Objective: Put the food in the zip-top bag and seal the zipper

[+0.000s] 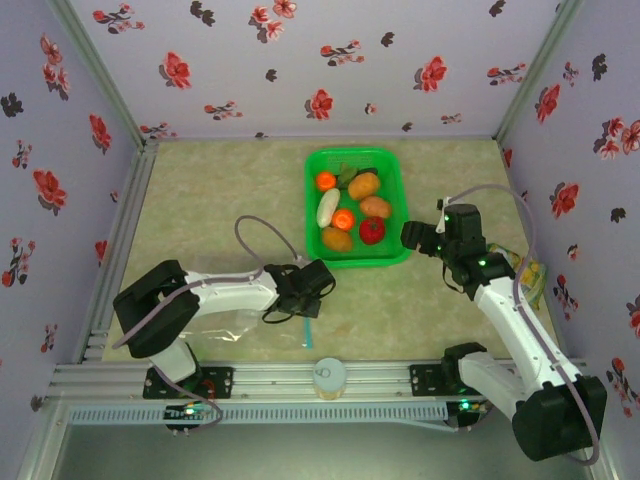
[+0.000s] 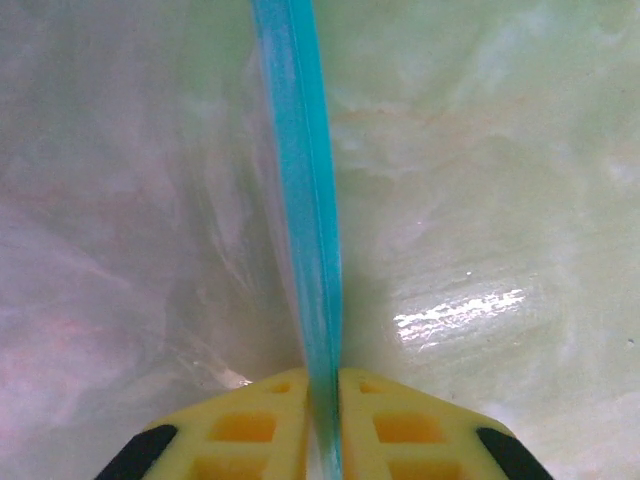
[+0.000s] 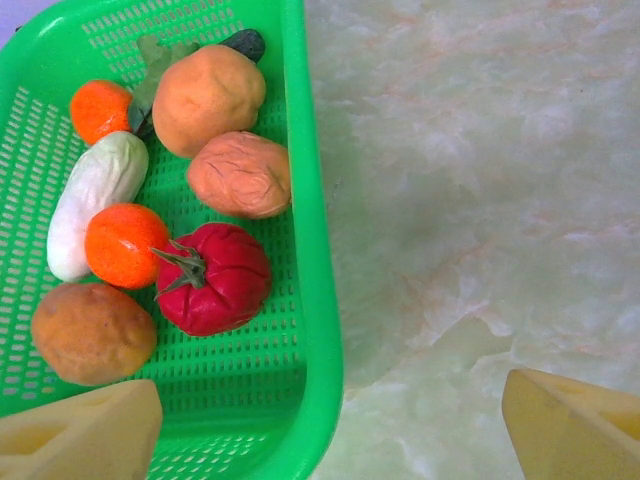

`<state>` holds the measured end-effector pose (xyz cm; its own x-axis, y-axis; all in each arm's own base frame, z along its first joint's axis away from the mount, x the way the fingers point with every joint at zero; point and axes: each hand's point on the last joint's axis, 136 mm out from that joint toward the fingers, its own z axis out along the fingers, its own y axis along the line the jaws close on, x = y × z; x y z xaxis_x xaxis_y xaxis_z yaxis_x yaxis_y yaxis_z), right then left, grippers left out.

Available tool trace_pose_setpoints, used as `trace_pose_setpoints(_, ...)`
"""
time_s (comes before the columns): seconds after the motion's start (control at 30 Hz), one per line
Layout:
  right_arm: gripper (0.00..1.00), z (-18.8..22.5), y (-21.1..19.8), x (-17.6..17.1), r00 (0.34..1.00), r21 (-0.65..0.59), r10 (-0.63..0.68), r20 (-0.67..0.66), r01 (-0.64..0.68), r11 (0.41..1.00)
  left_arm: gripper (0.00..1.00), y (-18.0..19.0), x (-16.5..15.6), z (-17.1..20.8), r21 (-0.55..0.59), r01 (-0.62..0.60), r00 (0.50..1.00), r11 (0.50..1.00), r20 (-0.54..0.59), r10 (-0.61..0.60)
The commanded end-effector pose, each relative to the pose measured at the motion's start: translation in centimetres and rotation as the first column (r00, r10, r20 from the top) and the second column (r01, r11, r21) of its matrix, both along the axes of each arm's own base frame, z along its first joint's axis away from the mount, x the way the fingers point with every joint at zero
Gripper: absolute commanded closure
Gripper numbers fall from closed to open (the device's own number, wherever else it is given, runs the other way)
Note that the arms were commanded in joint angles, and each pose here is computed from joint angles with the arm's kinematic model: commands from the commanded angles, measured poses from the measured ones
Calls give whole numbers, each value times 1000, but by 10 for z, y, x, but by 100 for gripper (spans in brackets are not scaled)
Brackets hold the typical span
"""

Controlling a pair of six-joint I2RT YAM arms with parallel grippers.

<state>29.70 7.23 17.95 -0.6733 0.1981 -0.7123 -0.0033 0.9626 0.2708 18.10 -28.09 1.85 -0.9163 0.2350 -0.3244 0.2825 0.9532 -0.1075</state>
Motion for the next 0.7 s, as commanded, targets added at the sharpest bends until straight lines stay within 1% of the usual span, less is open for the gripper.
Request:
trace_pose_setpoints(0.0, 10, -5, 4, -2, 1000, 12, 9, -15, -9, 1000, 76, 0, -4, 5, -38, 4, 1000, 999, -23, -5)
trace_pose_setpoints(0.2, 10, -5, 3, -2, 1000, 11, 9, -14, -9, 1000, 71, 1, -4, 7, -60, 0, 1000, 998, -31, -2)
trace_pose_setpoints(0.27, 10, -5, 3, -2, 1000, 10, 9, -15, -9, 1000, 72, 1, -5, 8, -68, 2, 999, 998, -32, -4)
trace_pose_setpoints(0.4, 10, -7, 3, -3, 1000, 9, 9, -19, -8, 1000, 84, 1, -6, 5, -67, 3, 999, 998, -39, -5)
trace_pose_setpoints(0.43, 10, -6, 3, -3, 1000, 9, 10, -18, -10, 1000, 85, 2, -6, 4, -66, 2, 999, 998, -42, -5)
trace_pose_setpoints(0.57, 10, -7, 3, -3, 1000, 5, 9, -20, -8, 1000, 85, 1, -7, 0, -65, 4, 999, 998, -51, -8)
trace_pose_setpoints(0.67, 10, -8, 2, -4, 1000, 1, 6, -21, -6, 1000, 94, 2, -8, -1, -65, 4, 998, 998, -55, -8)
